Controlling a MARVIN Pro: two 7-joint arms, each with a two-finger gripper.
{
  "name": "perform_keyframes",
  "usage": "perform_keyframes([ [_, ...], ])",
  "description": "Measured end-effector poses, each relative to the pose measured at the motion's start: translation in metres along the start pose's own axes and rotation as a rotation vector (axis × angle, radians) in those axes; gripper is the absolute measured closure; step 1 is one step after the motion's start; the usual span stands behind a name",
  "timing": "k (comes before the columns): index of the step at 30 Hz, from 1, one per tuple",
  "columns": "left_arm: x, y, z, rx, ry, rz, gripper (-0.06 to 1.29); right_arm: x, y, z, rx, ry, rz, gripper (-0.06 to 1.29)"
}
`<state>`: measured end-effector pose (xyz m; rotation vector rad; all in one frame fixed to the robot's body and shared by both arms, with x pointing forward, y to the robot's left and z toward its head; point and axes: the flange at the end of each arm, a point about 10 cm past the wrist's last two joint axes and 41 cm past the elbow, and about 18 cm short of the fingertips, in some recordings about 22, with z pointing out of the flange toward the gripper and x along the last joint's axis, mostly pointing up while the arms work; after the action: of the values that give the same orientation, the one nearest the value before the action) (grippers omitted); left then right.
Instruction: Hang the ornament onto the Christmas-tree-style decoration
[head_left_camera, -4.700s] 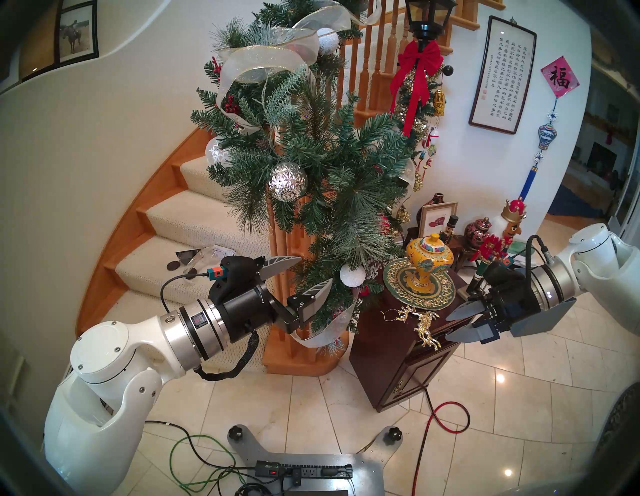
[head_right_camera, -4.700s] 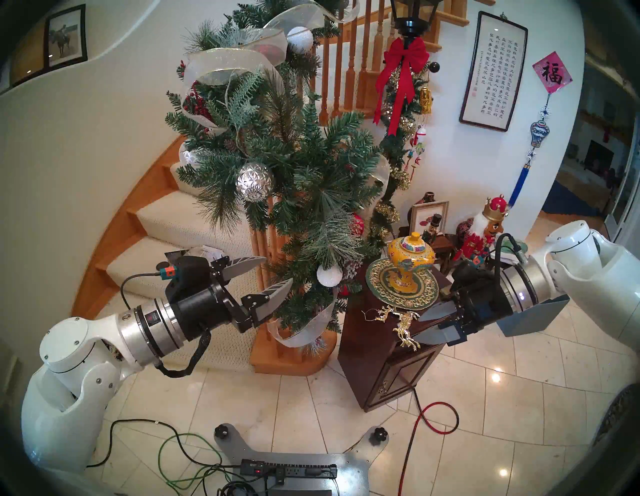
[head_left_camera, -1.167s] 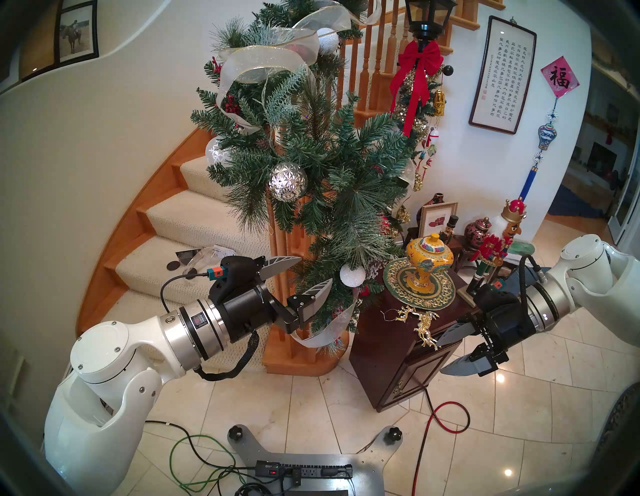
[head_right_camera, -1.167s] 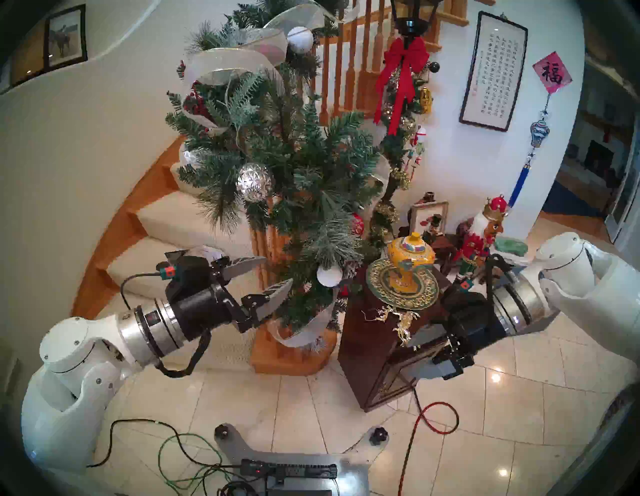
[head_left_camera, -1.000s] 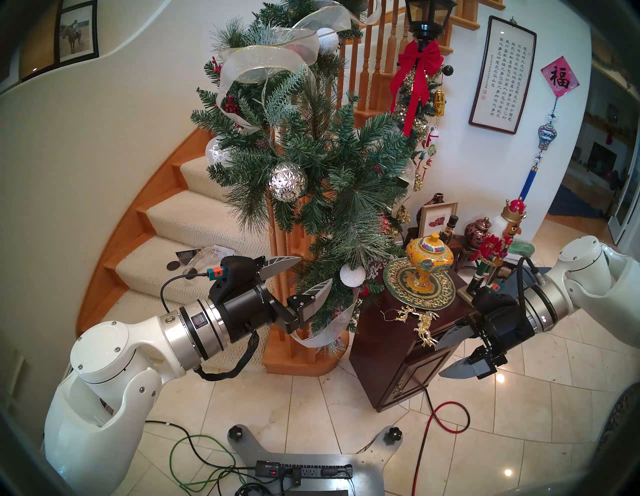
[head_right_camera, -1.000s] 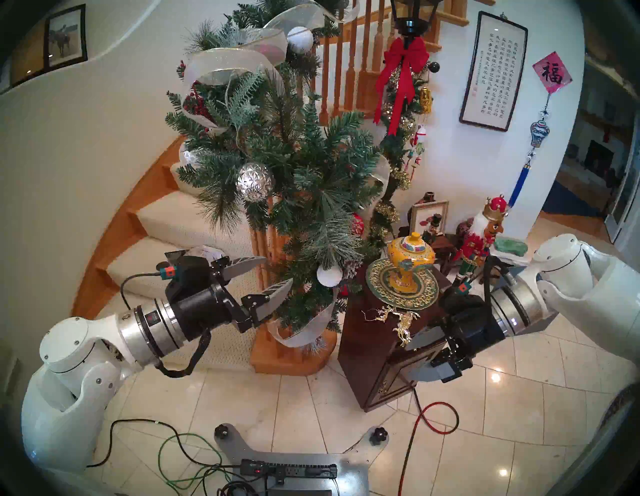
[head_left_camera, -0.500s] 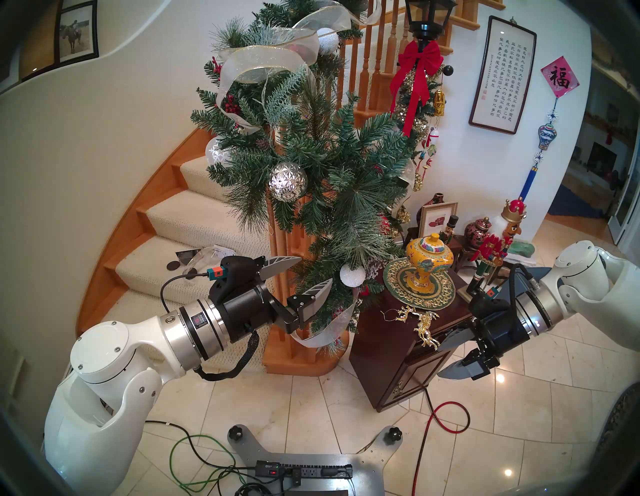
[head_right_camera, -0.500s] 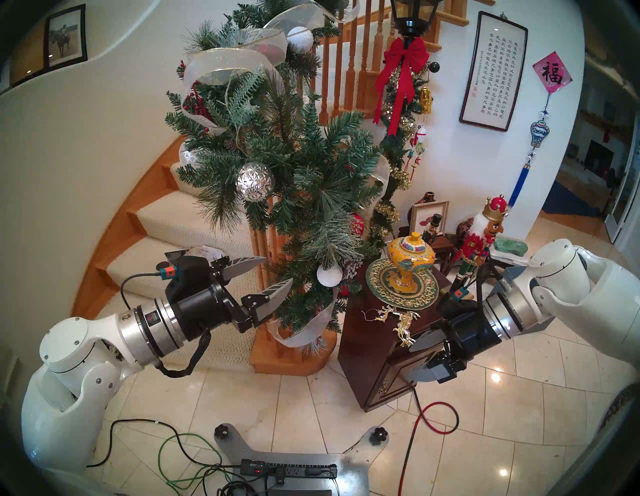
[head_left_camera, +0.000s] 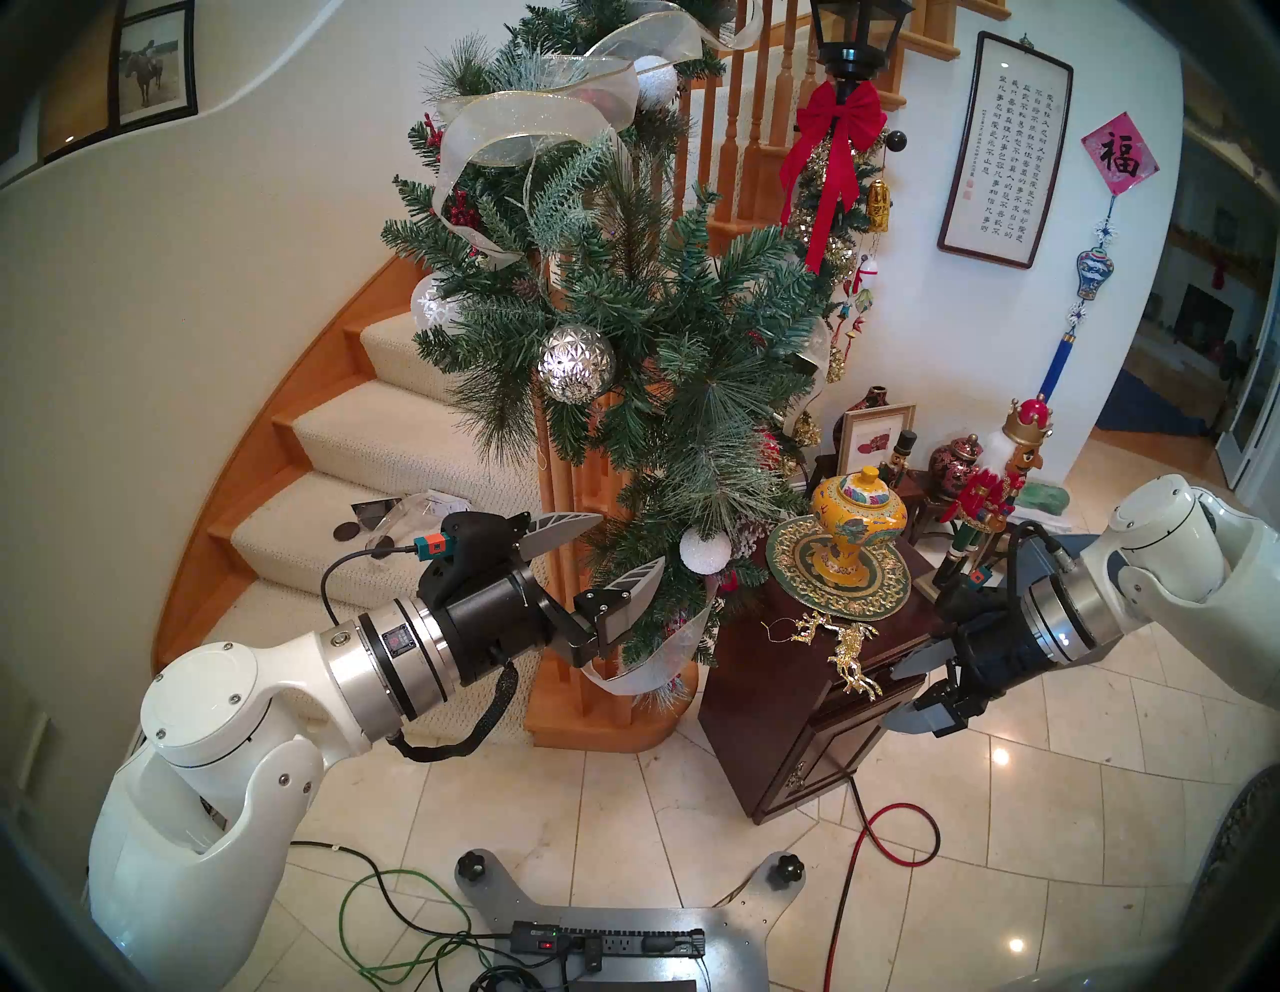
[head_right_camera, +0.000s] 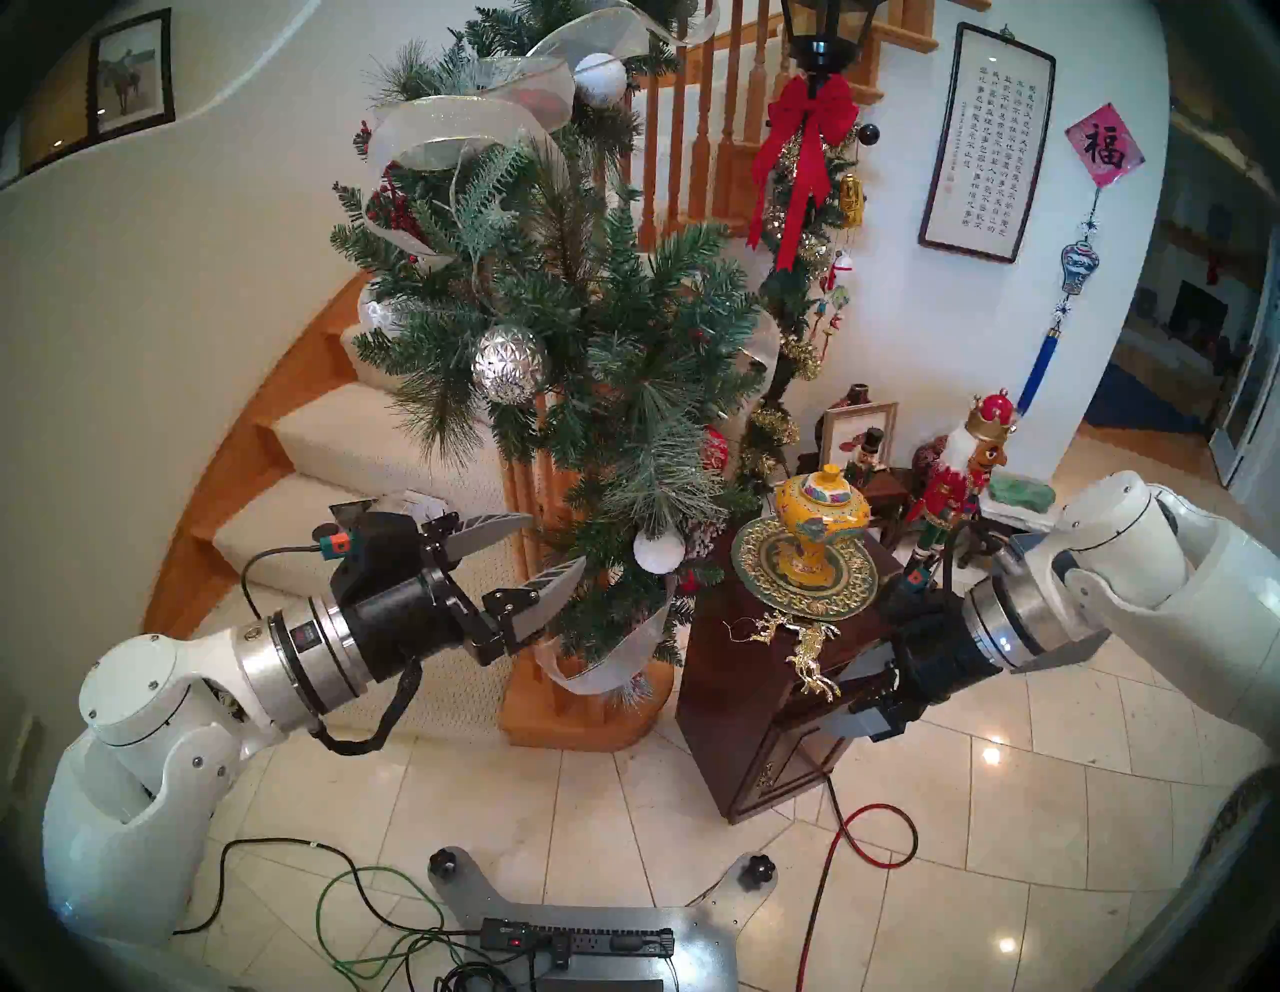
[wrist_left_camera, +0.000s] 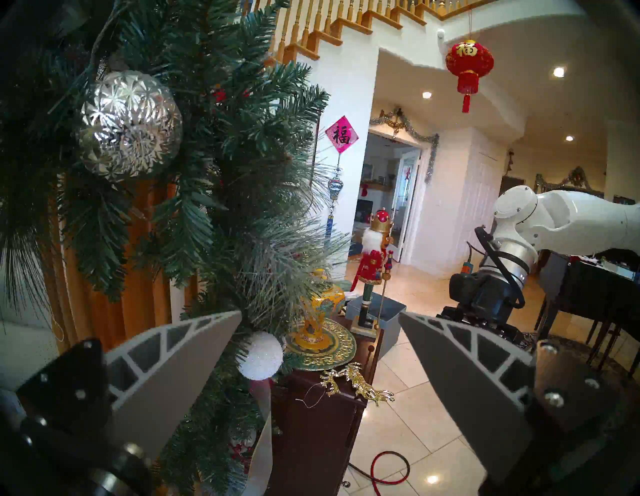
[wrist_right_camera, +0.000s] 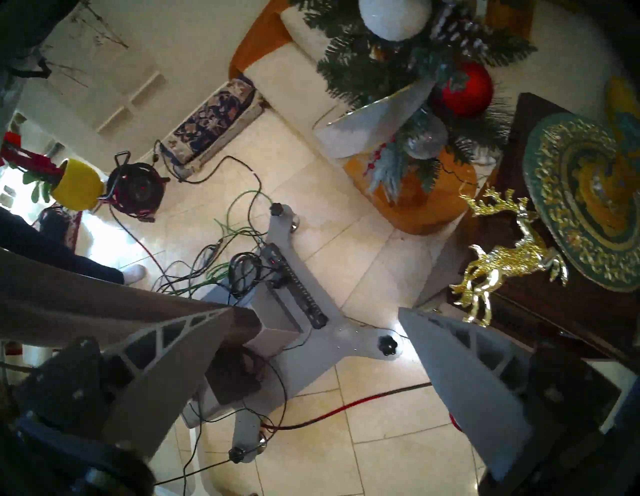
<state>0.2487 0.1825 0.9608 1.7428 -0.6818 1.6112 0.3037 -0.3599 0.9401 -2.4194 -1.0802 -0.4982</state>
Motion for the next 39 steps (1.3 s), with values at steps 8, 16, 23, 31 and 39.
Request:
perform_keyframes([
  [8,0.000,0.000,0.000,0.000,0.000,0.000,-0.01,-0.005,-0.003,0.001,-0.042,-0.017,0.011,-0.01],
  [16,0.000,0.000,0.000,0.000,0.000,0.000,-0.01,-0.011,-0.009,0.006,-0.071,-0.046,-0.004,-0.01],
  [23,0.000,0.000,0.000,0.000,0.000,0.000,-0.01,-0.014,-0.010,0.013,-0.092,-0.055,-0.009,-0.01],
  [31,0.000,0.000,0.000,0.000,0.000,0.000,-0.01,-0.015,-0.005,0.022,-0.094,-0.057,-0.011,-0.01],
  [39,0.000,0.000,0.000,0.000,0.000,0.000,-0.01,-0.011,-0.005,0.030,-0.084,-0.041,-0.013,-0.01],
])
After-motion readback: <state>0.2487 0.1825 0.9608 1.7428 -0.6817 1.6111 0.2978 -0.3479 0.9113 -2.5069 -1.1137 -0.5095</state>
